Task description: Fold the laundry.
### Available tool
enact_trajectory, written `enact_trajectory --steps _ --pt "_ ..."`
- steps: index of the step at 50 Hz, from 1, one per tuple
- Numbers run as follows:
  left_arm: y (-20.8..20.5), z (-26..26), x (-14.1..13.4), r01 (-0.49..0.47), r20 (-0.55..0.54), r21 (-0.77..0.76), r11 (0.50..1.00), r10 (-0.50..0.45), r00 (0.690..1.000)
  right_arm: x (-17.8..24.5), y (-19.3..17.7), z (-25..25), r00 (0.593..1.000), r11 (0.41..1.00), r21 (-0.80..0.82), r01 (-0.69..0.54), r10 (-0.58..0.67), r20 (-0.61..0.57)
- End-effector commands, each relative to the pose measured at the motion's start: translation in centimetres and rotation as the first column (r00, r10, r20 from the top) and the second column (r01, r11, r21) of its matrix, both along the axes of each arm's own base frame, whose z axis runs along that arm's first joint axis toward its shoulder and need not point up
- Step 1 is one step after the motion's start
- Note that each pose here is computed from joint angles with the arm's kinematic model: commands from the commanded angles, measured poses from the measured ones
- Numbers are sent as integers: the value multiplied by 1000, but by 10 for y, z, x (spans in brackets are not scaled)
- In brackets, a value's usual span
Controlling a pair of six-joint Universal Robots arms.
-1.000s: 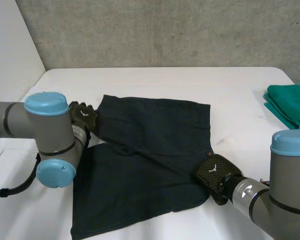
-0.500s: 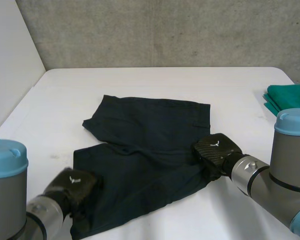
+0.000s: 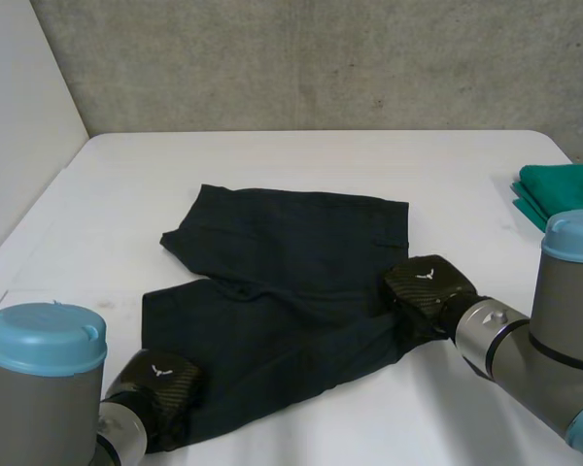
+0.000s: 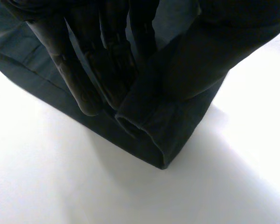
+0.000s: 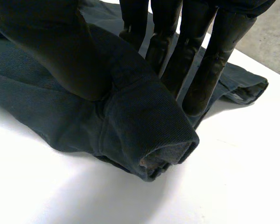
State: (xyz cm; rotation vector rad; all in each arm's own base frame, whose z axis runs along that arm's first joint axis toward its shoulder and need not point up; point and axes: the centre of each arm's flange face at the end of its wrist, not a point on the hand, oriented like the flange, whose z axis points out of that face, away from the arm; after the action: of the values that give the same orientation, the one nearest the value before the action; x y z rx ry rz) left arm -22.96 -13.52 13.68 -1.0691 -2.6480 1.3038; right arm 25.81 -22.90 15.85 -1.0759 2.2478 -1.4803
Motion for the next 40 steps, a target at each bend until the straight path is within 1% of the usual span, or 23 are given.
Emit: enact_trajectory --steps 1,2,5,6,8,9,10,12,13,14,16,17,19,20,22,24,26,28,31,35,36,40 --pt "-2 53 -4 -20 -78 -200 980 4 997 -5 2 23 1000 999 -52 -3 3 -7" --pt "-1 60 -3 -15 -86 -221 975 -4 996 -6 5 28 1000 998 -59 -11 9 -19" --pt "5 81 0 5 -84 -273 962 -29 996 -12 21 44 991 996 -59 -74 67 -113" --pt "8 85 1 16 -71 -276 961 -37 997 -15 31 50 977 990 -51 -129 118 -180" --pt "14 90 5 40 -39 -272 961 -53 998 -19 41 57 953 983 -39 -182 166 -254" --pt "21 92 8 78 10 -252 965 -78 997 -23 45 60 938 979 -32 -204 186 -291" --pt "26 92 10 105 42 -232 967 -98 994 -31 55 64 904 970 -1 -241 225 -363" --pt "38 89 12 171 103 -182 968 -154 983 -39 63 67 867 962 39 -270 260 -425" --pt "48 87 13 233 149 -135 963 -213 966 -43 67 68 848 957 61 -282 279 -451" --pt "53 85 14 258 166 -113 959 -238 957 -50 72 68 811 946 100 -308 316 -493" --pt "59 84 14 299 184 -82 951 -280 942 -55 73 71 786 937 118 -328 340 -516" --pt "60 84 12 316 183 -82 945 -297 937 -58 71 72 782 939 117 -324 336 -525" --pt "55 86 10 309 172 -107 945 -288 942 -61 61 73 793 949 83 -306 302 -529" --pt "47 87 5 303 156 -148 941 -280 947 -61 57 72 805 953 73 -294 288 -519" --pt "36 84 -3 302 147 -186 935 -278 949 -57 46 66 843 966 47 -253 244 -479" --pt "19 73 -15 282 133 -207 937 -259 957 -53 38 56 862 972 54 -230 229 -452" --pt "11 65 -22 282 129 -212 936 -259 957 -46 29 39 874 973 85 -213 229 -429" --pt "11 52 -26 289 136 -183 940 -267 954 -41 26 31 881 973 97 -210 231 -413" --pt "12 47 -26 270 115 -161 949 -254 960 -35 22 28 894 977 81 -195 211 -396" --pt "13 47 -25 179 9 -119 977 -179 984 -36 12 27 919 990 34 -138 141 -368" --pt "13 48 -25 140 -45 -98 985 -145 988 -36 11 27 923 991 30 -129 131 -363" --pt "20 49 -22 89 -101 -31 996 -91 991 -36 11 24 928 992 32 -119 123 -353"
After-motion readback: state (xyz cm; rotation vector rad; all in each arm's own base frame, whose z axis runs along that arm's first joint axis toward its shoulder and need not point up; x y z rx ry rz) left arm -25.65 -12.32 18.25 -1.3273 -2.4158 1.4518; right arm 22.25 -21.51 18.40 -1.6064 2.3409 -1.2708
